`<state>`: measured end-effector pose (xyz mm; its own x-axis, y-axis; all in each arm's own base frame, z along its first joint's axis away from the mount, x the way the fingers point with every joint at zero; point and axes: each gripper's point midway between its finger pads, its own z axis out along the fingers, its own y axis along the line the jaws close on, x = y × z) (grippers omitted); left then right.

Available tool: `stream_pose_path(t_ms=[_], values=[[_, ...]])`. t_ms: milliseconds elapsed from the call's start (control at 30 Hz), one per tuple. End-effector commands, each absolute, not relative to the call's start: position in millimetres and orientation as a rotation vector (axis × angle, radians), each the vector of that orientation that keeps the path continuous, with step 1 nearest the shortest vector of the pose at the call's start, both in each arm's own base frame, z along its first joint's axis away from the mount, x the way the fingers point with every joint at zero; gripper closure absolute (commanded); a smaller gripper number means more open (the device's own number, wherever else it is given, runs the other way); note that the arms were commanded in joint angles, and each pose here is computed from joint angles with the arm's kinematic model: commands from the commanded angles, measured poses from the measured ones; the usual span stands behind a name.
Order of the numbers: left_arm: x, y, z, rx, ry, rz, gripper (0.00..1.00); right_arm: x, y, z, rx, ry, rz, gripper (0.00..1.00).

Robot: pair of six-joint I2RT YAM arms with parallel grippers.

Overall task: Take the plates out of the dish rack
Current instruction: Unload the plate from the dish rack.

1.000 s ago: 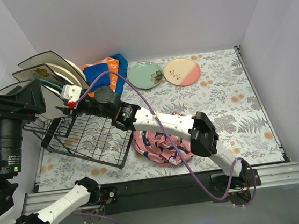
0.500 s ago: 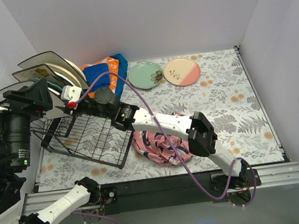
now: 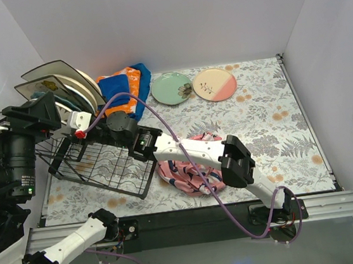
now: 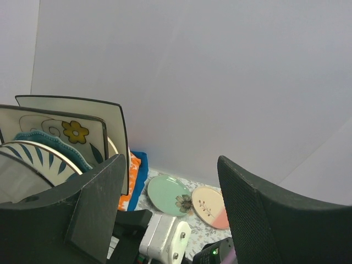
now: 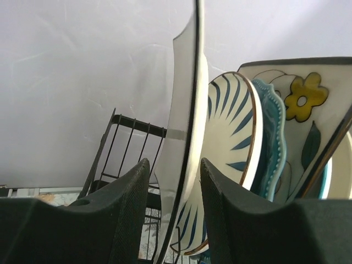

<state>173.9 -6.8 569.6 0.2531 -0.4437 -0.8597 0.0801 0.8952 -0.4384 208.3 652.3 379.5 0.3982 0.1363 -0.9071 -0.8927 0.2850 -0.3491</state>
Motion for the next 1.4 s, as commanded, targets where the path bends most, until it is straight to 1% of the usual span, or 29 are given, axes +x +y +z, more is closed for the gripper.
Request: stream_pose_path(t_ms=[0,267,667,833,867,967,1000,1100,1367], values=[[172.2,-1.8,571.9,-0.35,1.266,-0.351,0.34,214.0,659.6,379.1,-1.021,0.88,0.805,0.53],[174.9,-3.0,571.6,-0.352,1.271,-0.345,0.34,230.7,665.3,368.2,-1.002,0.892,0.719,0.53],[181.7,-9.0,569.5,-0.346,1.286,-0.344,0.34,219.1,673.6,380.2,-1.025,0.784,0.754,0.53],[183.9,-10.7,569.2,-0.344,1.293,-0.34,0.34,219.4,675.8,380.9,-1.022,0.773,0.753,0.57],[184.4,-11.3,569.4,-0.342,1.293,-0.341,0.34,219.1,675.8,381.7,-1.022,0.77,0.753,0.59],[183.4,-10.7,570.4,-0.345,1.289,-0.345,0.34,220.0,676.3,381.3,-1.023,0.764,0.743,0.73],[183.4,-11.3,570.5,-0.343,1.289,-0.348,0.34,220.7,675.5,382.8,-1.019,0.763,0.738,0.83],[184.9,-12.6,569.4,-0.339,1.296,-0.345,0.34,224.1,673.0,385.0,-1.007,0.767,0.716,0.99],[180.9,-7.0,571.4,-0.352,1.284,-0.338,0.34,219.3,664.6,403.0,-1.006,0.706,0.688,0.99]])
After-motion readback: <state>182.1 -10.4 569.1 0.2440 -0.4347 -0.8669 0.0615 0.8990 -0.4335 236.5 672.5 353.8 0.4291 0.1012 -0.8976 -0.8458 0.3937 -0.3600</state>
